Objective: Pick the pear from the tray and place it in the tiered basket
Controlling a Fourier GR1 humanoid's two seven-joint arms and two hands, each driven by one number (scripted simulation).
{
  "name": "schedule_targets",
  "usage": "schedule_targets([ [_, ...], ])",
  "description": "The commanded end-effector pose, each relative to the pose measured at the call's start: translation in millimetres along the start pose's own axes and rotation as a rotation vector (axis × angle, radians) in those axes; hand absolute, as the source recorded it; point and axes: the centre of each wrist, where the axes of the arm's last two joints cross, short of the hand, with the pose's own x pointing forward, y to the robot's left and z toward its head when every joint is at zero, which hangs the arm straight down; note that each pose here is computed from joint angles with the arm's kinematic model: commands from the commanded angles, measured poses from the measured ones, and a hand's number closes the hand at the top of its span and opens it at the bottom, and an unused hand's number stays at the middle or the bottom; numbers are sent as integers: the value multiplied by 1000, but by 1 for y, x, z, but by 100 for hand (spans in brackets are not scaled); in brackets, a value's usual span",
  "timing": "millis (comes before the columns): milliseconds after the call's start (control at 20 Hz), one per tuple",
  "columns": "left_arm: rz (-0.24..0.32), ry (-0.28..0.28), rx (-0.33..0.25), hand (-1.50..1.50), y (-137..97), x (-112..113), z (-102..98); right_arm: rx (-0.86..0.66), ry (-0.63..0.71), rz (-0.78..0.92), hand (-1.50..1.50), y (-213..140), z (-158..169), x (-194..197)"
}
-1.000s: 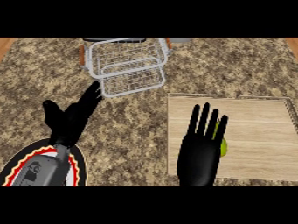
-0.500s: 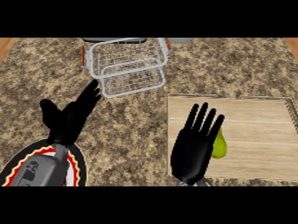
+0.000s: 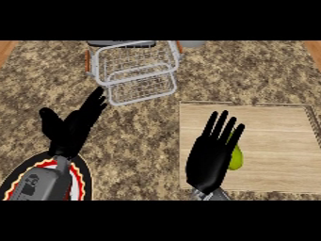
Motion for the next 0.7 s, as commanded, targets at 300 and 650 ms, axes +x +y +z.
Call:
schedule_targets([
  [300,-7,-10,9,0,-2,-14,4,-42,257,157,-150,10,1,4],
  [650,3,-16,-2,0,0,-4,5,-46,261,130,-150,14,7,-2],
])
